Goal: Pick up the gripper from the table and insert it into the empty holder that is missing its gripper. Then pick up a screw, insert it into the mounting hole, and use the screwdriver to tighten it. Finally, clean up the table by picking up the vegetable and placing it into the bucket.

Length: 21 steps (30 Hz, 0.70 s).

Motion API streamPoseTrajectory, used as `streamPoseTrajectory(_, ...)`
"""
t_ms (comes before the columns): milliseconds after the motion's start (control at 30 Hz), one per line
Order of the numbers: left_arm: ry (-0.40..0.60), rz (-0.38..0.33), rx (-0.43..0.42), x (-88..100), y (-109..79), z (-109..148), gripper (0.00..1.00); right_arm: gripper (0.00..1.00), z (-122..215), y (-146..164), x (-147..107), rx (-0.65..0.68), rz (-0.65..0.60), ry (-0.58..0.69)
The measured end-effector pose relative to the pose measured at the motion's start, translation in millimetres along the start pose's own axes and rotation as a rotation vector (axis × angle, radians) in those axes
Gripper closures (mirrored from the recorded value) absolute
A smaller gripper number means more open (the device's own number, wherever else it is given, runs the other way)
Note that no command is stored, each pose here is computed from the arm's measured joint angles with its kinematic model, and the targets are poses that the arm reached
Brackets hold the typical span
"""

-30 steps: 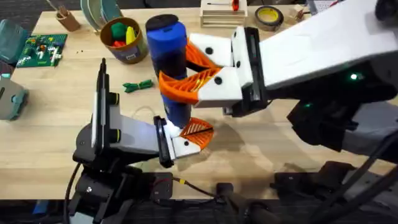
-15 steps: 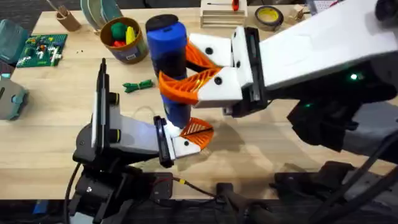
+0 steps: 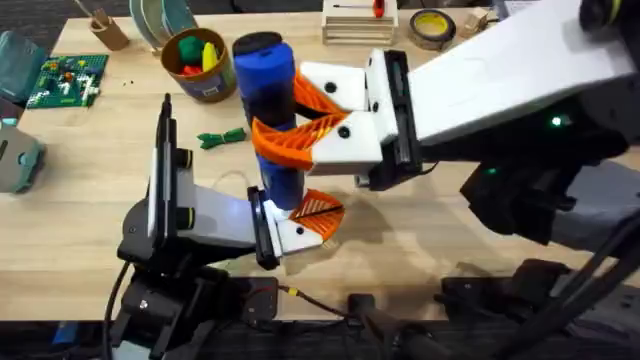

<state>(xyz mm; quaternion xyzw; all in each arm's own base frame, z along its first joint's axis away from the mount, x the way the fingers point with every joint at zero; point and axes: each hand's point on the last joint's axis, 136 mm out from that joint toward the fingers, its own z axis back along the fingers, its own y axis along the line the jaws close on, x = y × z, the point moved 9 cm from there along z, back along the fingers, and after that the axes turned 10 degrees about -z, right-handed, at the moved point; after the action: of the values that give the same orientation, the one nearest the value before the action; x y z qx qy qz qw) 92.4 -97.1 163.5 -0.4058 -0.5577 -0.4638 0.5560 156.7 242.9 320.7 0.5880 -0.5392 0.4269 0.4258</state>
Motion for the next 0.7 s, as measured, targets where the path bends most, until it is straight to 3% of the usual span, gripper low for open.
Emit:
streamPoseTrajectory(300, 0.0, 0.0, 0.001, 0.0, 0.1, 0, 0.997, 0.992, 0, 5, 10, 0.029, 0.074, -0.054)
streamPoseTrajectory(700, 0.0, -0.001, 0.001, 0.0, 0.1, 0, 0.997, 0.992, 4, 3, 10, 0.052, 0.06, -0.04)
